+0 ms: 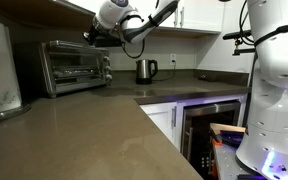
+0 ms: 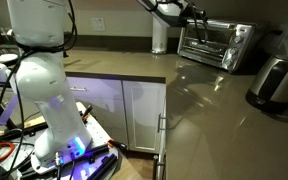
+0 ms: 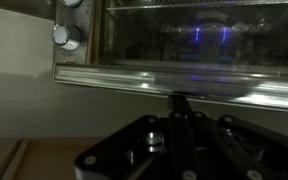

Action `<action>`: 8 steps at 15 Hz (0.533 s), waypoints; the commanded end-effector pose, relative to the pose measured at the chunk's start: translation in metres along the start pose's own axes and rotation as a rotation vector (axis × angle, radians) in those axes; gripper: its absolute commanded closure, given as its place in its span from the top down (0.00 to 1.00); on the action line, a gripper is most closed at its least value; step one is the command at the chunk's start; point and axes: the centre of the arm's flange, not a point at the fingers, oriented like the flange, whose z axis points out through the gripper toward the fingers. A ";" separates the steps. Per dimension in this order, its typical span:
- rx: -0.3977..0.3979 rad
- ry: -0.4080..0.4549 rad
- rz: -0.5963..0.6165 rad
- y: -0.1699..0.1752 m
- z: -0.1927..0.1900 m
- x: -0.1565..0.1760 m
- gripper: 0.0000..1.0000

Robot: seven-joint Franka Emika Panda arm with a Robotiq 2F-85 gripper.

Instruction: Open the oven

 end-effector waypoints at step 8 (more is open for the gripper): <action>-0.024 -0.109 -0.059 -0.022 -0.042 -0.030 0.00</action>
